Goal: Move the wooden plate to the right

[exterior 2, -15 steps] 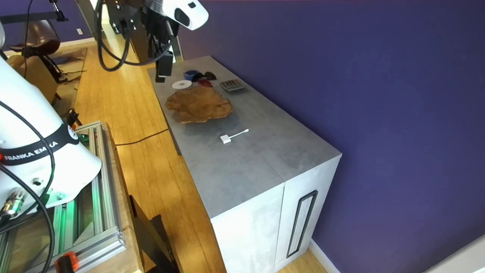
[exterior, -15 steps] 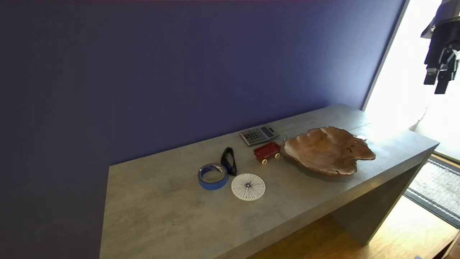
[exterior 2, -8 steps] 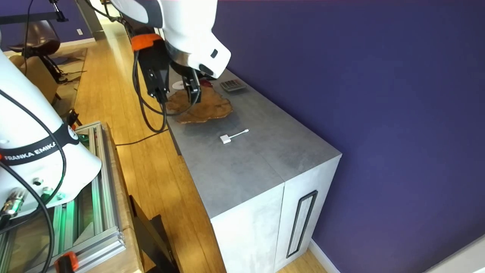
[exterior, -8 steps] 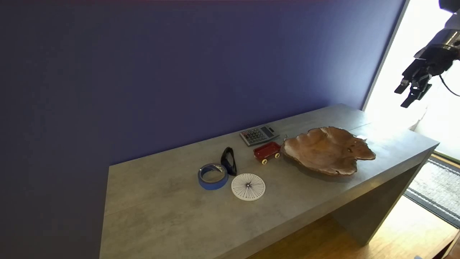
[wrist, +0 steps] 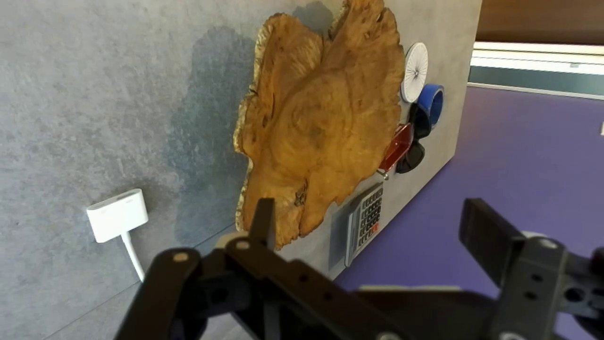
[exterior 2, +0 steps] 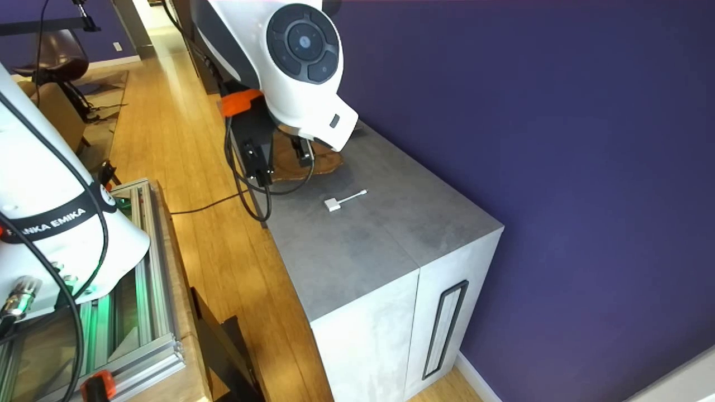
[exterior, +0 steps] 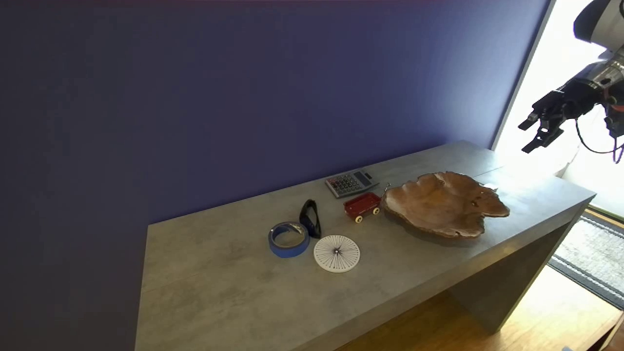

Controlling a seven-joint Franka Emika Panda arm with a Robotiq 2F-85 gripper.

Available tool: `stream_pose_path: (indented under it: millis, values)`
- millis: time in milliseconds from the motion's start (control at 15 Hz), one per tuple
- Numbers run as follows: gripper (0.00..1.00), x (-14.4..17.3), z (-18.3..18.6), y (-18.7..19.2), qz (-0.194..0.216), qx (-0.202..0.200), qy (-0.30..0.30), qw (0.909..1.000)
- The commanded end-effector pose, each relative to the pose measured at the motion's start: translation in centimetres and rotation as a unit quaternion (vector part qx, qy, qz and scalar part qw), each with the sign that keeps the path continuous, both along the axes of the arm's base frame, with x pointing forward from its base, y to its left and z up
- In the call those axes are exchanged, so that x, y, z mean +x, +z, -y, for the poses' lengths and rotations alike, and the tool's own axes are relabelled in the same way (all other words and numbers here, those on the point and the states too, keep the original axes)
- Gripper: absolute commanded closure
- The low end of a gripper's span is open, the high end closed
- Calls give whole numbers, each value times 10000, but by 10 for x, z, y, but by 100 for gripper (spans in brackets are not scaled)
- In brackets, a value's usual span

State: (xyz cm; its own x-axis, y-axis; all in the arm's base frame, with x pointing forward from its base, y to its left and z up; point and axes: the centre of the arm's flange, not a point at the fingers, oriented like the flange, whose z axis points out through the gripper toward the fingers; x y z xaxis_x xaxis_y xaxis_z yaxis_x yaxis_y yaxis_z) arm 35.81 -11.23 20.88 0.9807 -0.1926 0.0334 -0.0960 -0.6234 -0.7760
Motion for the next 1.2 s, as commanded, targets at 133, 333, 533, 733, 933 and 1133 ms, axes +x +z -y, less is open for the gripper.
stream_pose_path:
  millis: [133,333,533,733,933,1133]
  values:
    - [0,14,5,-42,-111,-95,-433,9990]
    - [0,21,6,-83,-147,-6,-809,9966]
    - [0,22,-8,-114,-158,110,-816,9965]
    - [0,23,-30,-135,-90,51,-468,9988]
    - [1,26,-49,-142,27,-34,-209,9998]
    - [11,28,-61,-138,241,-181,-41,9995]
